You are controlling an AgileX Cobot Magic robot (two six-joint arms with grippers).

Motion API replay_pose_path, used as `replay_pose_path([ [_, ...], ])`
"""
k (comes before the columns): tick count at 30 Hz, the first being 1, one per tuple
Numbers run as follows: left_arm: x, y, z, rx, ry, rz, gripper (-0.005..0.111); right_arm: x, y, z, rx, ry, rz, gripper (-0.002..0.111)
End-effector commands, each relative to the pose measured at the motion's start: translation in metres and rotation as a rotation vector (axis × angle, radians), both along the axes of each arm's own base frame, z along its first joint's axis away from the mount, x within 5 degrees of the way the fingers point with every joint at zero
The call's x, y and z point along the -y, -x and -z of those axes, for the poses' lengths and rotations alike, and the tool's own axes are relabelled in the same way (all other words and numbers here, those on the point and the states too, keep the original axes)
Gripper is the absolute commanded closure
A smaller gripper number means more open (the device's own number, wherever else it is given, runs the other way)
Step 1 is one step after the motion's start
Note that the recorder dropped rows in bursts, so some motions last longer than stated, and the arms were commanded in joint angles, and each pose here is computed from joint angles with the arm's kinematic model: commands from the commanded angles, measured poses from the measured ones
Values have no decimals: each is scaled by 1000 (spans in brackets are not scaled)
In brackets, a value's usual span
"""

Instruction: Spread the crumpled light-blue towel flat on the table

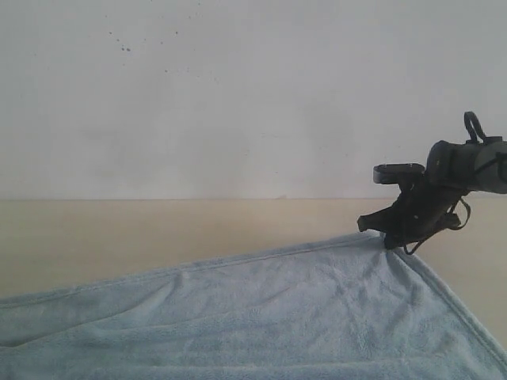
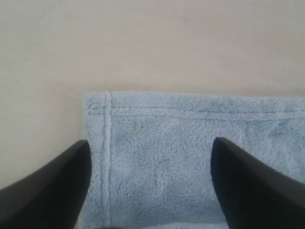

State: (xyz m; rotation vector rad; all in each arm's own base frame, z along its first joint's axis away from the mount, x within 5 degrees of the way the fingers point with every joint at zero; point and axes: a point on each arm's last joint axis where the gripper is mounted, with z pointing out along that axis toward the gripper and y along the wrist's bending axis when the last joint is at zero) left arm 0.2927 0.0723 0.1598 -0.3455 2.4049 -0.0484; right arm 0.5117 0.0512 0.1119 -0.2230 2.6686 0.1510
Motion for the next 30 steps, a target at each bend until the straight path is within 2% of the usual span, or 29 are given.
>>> replay_pose_path([
  [1,-2,-1,-1,3,-25,-2,40,1,4,-11,-27,10,-10,107],
  [7,-8,-3,11,-42,-86,-15,40,2,6,-43,32,31,-28,107],
  [11,-7,-14,31,-91,-32,19,40,1,9,-58,46,37,-68,107],
  [19,-12,-37,33,-66,-27,28,40,0,10,-58,33,31,-95,107],
  [24,-6,-48,44,-82,-4,63,40,0,10,-58,35,27,-94,107],
  [30,-2,-57,48,-86,-53,81,40,-1,10,-58,41,27,-95,107],
])
